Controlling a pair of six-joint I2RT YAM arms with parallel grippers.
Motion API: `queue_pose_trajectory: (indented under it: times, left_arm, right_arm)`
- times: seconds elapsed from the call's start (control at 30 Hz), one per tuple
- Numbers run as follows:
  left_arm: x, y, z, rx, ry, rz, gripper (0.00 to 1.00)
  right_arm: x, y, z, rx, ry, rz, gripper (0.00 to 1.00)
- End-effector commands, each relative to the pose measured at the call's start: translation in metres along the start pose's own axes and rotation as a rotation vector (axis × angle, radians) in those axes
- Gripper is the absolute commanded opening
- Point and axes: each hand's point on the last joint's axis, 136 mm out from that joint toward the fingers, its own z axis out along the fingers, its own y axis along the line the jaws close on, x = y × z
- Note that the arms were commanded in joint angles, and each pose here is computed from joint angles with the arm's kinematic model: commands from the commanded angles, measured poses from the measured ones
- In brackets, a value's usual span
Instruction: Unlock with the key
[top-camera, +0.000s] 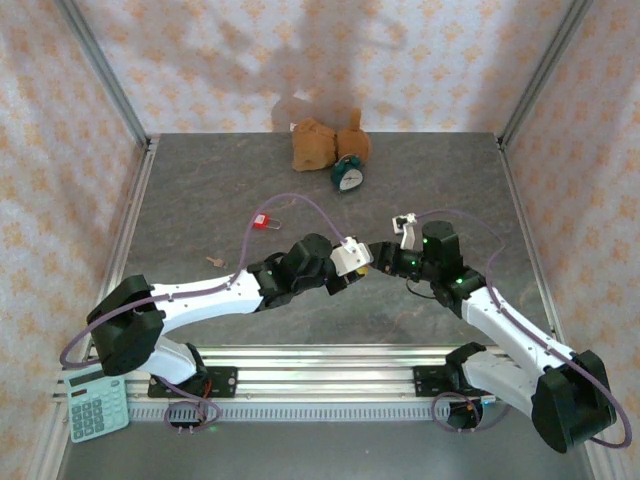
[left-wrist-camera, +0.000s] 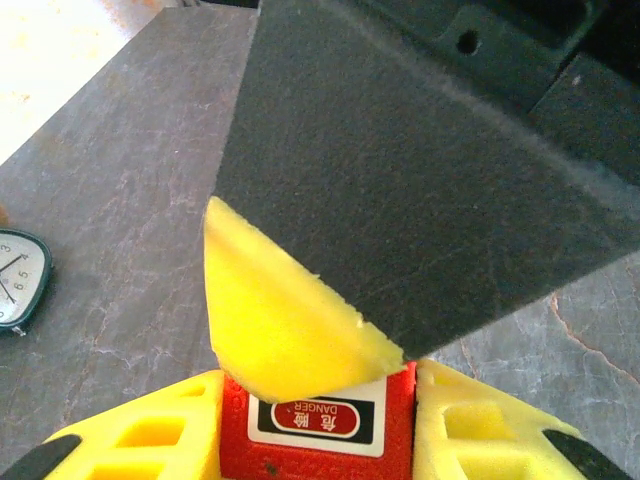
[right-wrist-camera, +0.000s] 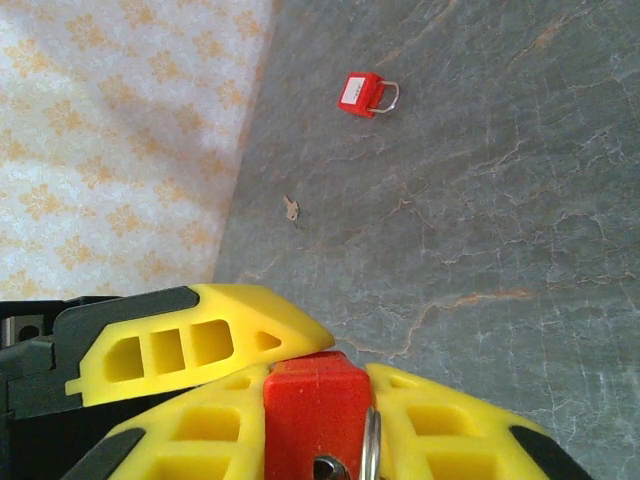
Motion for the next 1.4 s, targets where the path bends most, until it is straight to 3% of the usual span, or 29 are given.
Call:
queue_pose_trajectory:
  times: [0.0,0.17,0.4,0.6,0.9,1.1,1.37]
  left_arm:
    - [-0.015,0.013,0.001,-0.050,-0.041,-0.007,0.29]
    - [-0.011,0.012,0.002,-0.048,-0.027,-0.006,0.25]
    - [-0.005,0.013,0.001,-0.054,-0.004,-0.009,0.25]
    - [0.002,0.015,-0.001,-0.071,0.018,-0.005,0.26]
    - [0.017,0.011,0.000,-0.063,0.041,-0.030,0.26]
    - [0.029,0.003,0.010,-0.033,0.061,-0.063,0.26]
    - [0.055,-0.015,0.038,0.069,0.101,-0.114,0.29]
  right_arm:
    - [0.000,0.012,0.001,-0.030,0.009,-0.024,0.21]
    - [-0.001,0.012,-0.001,-0.027,0.002,-0.019,0.25]
    - [-0.007,0.009,-0.009,0.034,-0.035,-0.021,0.52]
    - [-0.011,-0.007,-0.021,0.164,-0.079,-0.027,0.61]
    - [-0.027,-0.020,-0.050,0.319,-0.183,-0.032,0.67]
    - [-0.037,-0.051,-0.069,0.467,-0.256,0.034,0.67]
    - [-0.034,-0.067,-0.071,0.497,-0.270,0.099,0.67]
